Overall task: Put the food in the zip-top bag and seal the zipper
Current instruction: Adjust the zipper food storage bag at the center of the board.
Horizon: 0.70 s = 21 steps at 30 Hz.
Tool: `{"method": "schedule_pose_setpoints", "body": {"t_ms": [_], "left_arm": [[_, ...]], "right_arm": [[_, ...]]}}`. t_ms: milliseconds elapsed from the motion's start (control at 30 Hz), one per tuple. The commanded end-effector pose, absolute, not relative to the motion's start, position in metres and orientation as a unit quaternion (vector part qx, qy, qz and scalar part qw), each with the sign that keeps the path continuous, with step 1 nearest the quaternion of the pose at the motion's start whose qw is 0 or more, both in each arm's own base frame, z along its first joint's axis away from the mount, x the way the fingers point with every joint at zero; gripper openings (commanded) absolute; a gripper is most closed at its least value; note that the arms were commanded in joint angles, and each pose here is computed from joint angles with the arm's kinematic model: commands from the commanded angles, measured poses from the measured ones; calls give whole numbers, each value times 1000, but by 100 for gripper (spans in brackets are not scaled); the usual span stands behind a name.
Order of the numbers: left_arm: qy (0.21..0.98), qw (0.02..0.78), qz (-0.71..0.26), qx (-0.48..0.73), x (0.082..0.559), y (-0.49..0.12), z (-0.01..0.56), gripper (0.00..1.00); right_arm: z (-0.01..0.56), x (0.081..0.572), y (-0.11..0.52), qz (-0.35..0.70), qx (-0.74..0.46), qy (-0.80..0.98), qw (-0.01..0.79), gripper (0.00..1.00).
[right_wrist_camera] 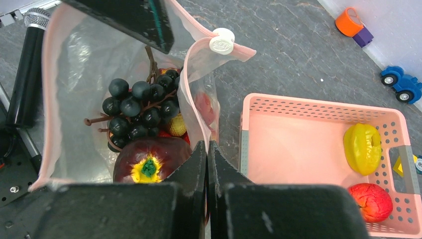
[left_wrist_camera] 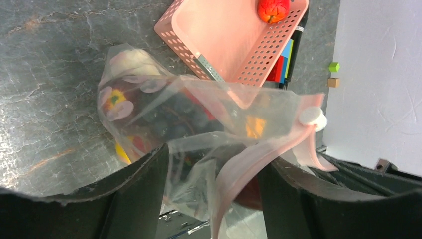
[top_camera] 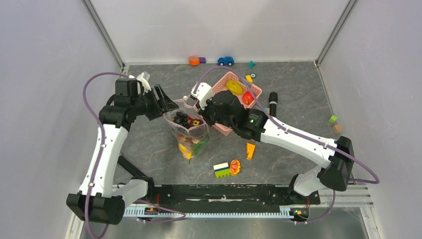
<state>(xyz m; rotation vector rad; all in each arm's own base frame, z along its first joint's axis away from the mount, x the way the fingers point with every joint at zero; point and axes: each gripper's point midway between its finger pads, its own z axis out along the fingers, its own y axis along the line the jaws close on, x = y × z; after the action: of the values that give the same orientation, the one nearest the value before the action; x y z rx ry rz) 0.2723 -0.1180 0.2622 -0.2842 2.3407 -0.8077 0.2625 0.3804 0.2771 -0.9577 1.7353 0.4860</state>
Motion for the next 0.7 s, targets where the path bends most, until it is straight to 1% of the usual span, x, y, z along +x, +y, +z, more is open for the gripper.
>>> {"method": "schedule_pose_setpoints", "body": {"t_ms": [0,67,233,300,367,533,667], "left_arm": [[882,363,-286,-91,262,-114,283,71],[889,362,-268,-83,255,-119,283,71],[916,374,-136,-60,239,-118,279,71],[922,365,-109,-65,237,-119,271,67],[930,346,-103,-66,234,-125,261,59],[934,347,-62,-52,227,-136,259,56],[938,343,-48,-33,222,-145,264,48]], "right_arm": [[312,269,375,219,-344,712,572,0],[315,270,371,216,-334,713,577,0],[318,267,365,218,-331,709,583,0],[315,264,361,220,-332,709,582,0],[313,263,356,217,-329,709,584,0],[313,264,340,196,-314,714,595,0],[313,268,327,173,-301,715,606,0]]}}
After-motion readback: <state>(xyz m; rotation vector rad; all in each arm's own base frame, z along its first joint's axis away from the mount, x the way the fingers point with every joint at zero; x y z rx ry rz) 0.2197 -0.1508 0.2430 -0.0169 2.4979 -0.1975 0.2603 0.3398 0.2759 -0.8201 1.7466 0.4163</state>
